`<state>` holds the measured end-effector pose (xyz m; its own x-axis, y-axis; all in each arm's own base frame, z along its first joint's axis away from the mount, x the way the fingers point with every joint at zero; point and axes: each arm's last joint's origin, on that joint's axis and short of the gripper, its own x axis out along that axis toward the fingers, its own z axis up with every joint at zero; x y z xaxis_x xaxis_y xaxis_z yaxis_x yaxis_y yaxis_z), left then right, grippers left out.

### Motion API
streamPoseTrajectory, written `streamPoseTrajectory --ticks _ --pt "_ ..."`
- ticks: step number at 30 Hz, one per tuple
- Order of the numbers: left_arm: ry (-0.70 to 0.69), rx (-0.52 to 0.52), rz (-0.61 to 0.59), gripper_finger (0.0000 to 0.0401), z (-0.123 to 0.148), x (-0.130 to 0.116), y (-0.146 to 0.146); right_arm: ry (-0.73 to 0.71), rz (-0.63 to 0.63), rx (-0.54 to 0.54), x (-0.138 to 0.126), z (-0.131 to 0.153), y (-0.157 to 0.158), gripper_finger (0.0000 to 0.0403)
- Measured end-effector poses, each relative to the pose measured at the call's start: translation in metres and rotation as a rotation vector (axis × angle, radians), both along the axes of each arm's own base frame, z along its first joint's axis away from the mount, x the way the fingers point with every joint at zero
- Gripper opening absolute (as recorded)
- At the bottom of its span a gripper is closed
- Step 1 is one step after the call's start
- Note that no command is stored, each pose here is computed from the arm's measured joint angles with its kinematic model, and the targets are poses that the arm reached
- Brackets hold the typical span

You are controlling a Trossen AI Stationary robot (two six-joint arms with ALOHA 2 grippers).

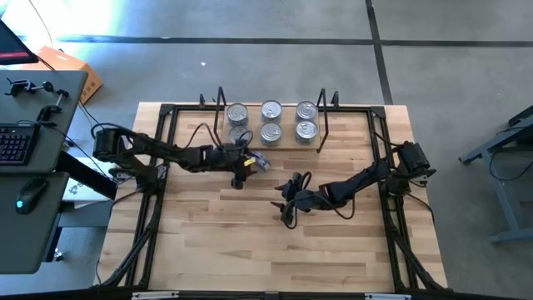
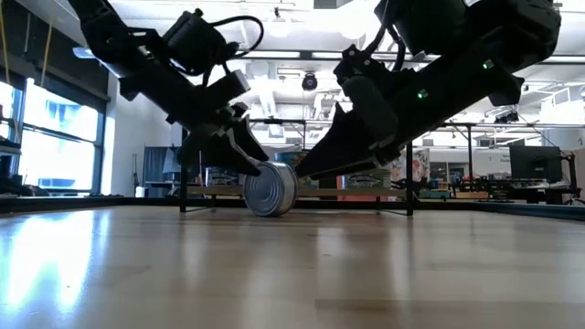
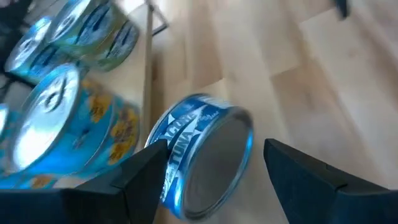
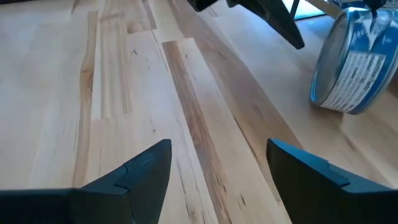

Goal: Stack canned seafood by type on shelf
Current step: Stack the blue tuna can on top of the other blue tuna can on the shelf

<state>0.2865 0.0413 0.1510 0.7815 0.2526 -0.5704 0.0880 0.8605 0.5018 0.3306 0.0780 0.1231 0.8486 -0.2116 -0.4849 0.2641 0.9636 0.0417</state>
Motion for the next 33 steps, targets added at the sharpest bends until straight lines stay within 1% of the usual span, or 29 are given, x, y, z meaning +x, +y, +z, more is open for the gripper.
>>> streamPoseTrajectory --ticks 3,7,11,13,15,20,23,25,29,33 --pt "-0.013 -0.048 -0.022 0.026 0.0 0.0 0.001 -0.001 0.0 0.001 0.0 0.0 0.0 0.0256" --pt "-0.012 -0.05 -0.059 0.026 0.001 0.002 -0.011 -0.006 -0.011 0.019 0.0 0.0 0.0 0.0256" --pt "-0.002 0.011 -0.078 0.026 0.001 0.003 -0.025 -0.006 -0.01 0.019 0.0 0.0 0.0 0.0256" --pt "-0.013 0.065 -0.056 0.026 0.002 0.004 -0.028 -0.006 -0.01 0.018 0.0 0.0 0.0 0.0256" --pt "-0.031 0.093 -0.039 0.026 0.004 0.005 -0.029 -0.006 -0.011 0.017 0.0 0.0 0.0 0.0256" --pt "-0.021 0.094 -0.031 0.026 0.003 0.004 -0.027 -0.008 -0.024 0.008 0.0 0.0 0.0 0.0256" --pt "-0.003 0.069 -0.063 0.026 0.001 0.003 -0.027 -0.006 -0.023 0.007 0.0 0.0 0.0 0.0256" --pt "0.011 0.05 -0.094 0.026 0.0 0.003 -0.031 0.027 -0.019 -0.002 -0.003 -0.002 0.002 0.0256" --pt "0.069 -0.004 -0.19 0.026 -0.005 -0.001 -0.042 0.167 -0.055 0.005 -0.017 -0.008 0.008 0.0256" --pt "0.098 0.001 -0.205 0.0257 -0.013 0.001 -0.045 0.29 -0.119 0.018 -0.033 -0.015 0.015 0.0256"
